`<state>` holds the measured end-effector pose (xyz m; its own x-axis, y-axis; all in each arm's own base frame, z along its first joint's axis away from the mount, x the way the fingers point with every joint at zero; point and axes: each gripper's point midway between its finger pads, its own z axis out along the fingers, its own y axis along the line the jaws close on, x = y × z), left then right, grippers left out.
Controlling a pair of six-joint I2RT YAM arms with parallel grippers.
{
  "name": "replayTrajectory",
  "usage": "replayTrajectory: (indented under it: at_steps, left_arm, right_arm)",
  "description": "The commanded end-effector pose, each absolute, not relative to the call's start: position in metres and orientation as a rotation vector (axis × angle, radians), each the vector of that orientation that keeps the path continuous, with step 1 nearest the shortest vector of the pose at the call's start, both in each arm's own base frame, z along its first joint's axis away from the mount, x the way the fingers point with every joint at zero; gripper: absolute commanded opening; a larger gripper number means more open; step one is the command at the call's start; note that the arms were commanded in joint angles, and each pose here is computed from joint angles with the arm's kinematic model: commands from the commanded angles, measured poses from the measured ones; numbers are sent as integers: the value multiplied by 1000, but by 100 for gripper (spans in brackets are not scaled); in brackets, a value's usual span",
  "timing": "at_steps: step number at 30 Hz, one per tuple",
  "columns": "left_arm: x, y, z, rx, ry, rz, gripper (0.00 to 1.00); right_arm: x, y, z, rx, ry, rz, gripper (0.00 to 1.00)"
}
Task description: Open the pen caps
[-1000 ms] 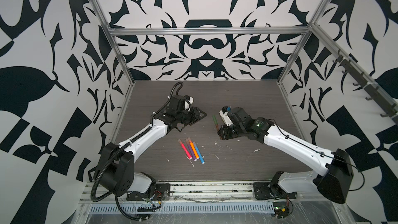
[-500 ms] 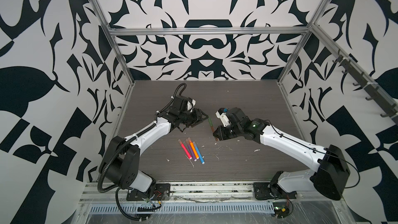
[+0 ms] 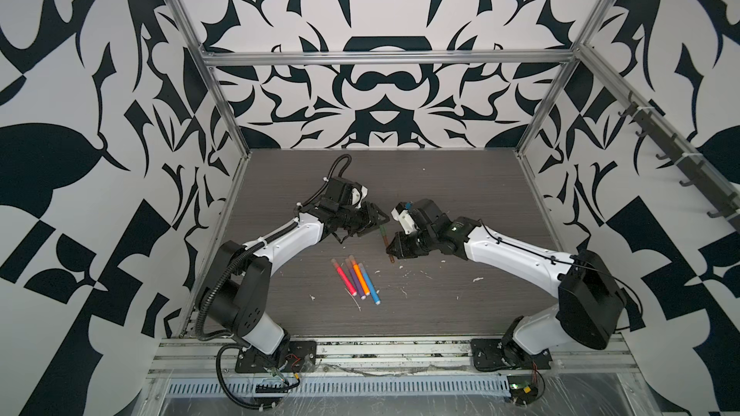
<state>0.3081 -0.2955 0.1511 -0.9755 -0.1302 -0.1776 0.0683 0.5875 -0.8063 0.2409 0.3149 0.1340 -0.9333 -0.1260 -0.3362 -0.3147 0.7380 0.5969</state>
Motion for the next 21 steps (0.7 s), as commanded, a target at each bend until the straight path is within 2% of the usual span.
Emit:
replayTrajectory:
  at_steps: [1,8,14,21]
  left_arm:
    - [307,-300,150,-20,2617,-1350,49]
    - [309,-303,150,-7,2619,-1364,42]
    - [309,-304,148,-1,2627,-1367,40]
    - [308,-302,146,-7,2651,-1339,28]
  right_arm:
    - [250,329,159,-357,2583,1066,0]
    - [251,330,157,-362,2590,1060,0]
    - [253,329,163,-374,2577,1047,0]
    - [252,328,164,-377,2579,1043,0]
